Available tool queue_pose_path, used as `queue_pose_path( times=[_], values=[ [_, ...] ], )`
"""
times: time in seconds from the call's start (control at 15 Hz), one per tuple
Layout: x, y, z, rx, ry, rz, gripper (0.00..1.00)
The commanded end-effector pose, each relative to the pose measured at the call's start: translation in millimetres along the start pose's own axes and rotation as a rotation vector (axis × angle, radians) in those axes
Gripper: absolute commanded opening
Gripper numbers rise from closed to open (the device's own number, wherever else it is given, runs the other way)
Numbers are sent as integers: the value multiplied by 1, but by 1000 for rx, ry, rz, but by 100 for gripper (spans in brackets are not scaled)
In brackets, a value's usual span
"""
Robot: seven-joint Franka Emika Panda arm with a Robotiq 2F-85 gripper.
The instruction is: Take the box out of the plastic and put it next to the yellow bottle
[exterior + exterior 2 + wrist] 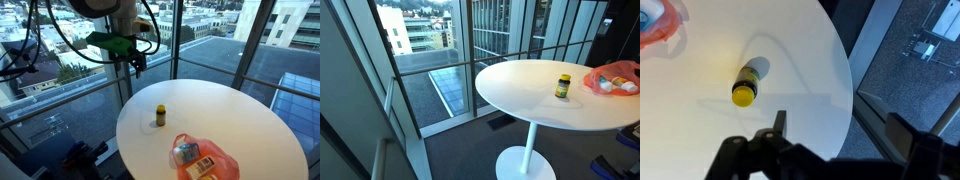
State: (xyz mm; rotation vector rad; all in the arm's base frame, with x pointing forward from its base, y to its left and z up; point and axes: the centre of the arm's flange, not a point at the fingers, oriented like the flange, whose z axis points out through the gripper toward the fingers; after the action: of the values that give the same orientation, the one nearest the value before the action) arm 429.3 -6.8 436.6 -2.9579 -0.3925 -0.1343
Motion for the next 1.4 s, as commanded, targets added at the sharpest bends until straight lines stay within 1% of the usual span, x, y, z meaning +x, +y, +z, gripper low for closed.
queue_pose_path(
  times=[0.0,0.07,0.33,0.53,0.73,1.0,1.33],
  values=[
    [0,0,0,0,0,0,100],
    [0,0,0,0,0,0,100],
    [2,15,-10,-92,12,46,100],
    [2,42,-23,-191,30,115,100],
    [-9,78,-28,-248,31,221,100],
    [-27,126,-26,-277,10,364,100],
    [-48,193,-13,-265,-30,577,100]
  ],
)
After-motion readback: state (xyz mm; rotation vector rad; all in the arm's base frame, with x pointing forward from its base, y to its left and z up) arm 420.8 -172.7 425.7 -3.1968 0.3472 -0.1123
